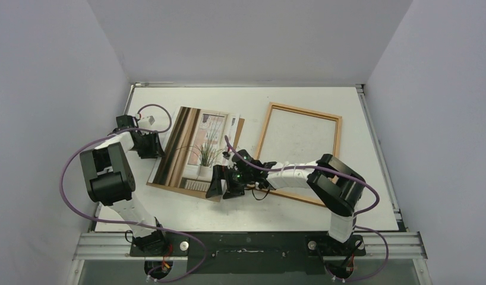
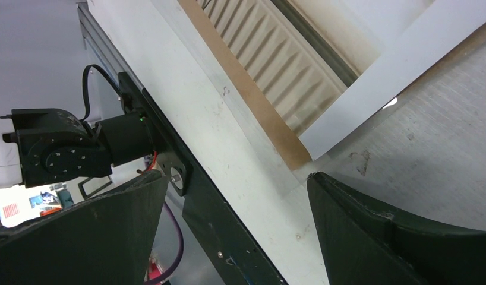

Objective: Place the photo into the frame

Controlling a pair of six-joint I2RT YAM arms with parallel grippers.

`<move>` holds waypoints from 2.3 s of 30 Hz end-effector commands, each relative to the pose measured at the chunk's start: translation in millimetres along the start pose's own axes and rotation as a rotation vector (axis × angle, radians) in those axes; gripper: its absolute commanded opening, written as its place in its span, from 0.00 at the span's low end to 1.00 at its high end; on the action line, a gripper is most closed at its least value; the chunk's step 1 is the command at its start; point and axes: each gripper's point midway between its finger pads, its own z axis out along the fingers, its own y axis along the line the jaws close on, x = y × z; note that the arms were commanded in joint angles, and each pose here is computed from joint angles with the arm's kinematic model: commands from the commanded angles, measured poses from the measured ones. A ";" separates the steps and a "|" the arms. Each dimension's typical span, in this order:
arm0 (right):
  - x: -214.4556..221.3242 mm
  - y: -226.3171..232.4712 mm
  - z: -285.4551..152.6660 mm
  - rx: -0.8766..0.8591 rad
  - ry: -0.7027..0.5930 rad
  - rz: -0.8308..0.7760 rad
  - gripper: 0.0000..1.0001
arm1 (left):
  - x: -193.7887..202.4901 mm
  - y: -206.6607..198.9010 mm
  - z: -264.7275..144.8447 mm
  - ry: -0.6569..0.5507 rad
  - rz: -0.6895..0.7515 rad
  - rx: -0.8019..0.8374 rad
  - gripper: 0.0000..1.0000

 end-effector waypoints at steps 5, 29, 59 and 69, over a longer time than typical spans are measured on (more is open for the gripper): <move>-42.5 74.3 -24.4 -0.177 -0.155 -0.108 0.91 | 28.7 -8.5 5.0 0.077 -0.028 0.029 0.36; -44.6 21.8 2.6 -0.067 -0.168 -0.143 0.71 | 38.0 -20.6 7.2 0.115 -0.090 0.092 0.34; -53.2 52.1 -30.8 -0.080 -0.242 -0.229 0.10 | 18.4 -23.3 -4.7 0.093 -0.097 0.087 0.33; -81.2 85.4 -64.6 -0.060 -0.307 -0.294 0.08 | -16.6 -34.1 -27.6 0.036 -0.076 0.104 0.35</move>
